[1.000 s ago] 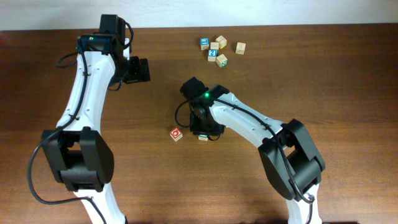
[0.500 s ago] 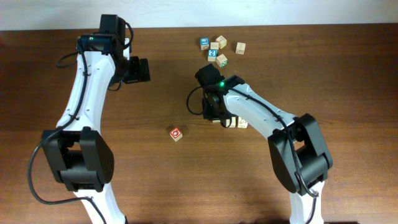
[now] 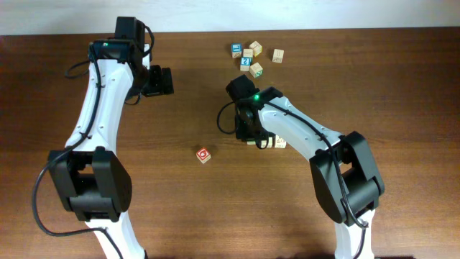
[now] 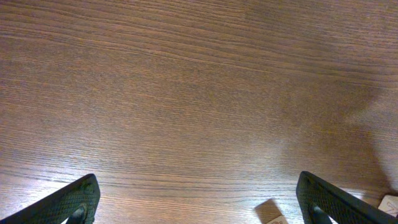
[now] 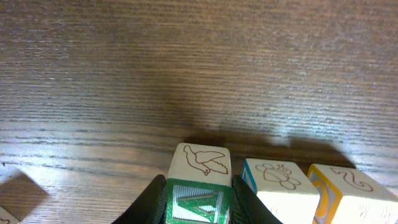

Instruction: Rotate 4 blocks

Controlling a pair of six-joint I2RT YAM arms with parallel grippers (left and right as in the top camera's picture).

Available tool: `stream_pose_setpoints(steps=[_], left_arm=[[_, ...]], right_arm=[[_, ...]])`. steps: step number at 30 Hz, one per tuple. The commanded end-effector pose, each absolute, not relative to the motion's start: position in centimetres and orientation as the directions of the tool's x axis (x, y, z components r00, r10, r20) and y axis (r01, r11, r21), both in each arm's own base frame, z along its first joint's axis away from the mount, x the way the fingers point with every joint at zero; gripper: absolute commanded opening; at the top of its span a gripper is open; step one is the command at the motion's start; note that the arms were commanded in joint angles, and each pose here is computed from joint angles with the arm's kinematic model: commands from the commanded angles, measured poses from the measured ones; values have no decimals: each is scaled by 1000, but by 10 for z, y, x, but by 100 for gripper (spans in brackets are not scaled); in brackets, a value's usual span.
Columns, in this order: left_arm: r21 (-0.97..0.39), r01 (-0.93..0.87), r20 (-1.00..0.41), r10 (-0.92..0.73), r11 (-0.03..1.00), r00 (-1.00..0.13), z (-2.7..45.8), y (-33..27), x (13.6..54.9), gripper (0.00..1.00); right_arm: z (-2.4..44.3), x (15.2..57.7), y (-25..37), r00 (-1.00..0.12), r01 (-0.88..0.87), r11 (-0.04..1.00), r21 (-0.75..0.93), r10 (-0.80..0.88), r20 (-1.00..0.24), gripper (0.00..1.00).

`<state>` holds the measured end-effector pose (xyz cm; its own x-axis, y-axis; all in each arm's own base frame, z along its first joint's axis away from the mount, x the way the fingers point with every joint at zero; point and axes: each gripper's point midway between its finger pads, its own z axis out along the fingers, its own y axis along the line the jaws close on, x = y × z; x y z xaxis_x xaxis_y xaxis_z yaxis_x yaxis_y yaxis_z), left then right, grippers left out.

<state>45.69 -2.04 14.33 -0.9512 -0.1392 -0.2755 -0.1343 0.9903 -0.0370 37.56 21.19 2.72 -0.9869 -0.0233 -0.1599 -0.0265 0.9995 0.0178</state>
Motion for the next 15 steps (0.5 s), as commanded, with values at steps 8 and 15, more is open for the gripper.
stream_pose_setpoints(steps=[8,15], left_arm=[[-33,-143,-276,-147,989,-950,143,-20,459,99],[-33,-143,-276,-147,989,-950,143,-20,459,99]], right_arm=[[52,391,221,-980,-14,999,50,-4,-197,58],[80,370,314,-956,-251,934,255,-199,-214,57]])
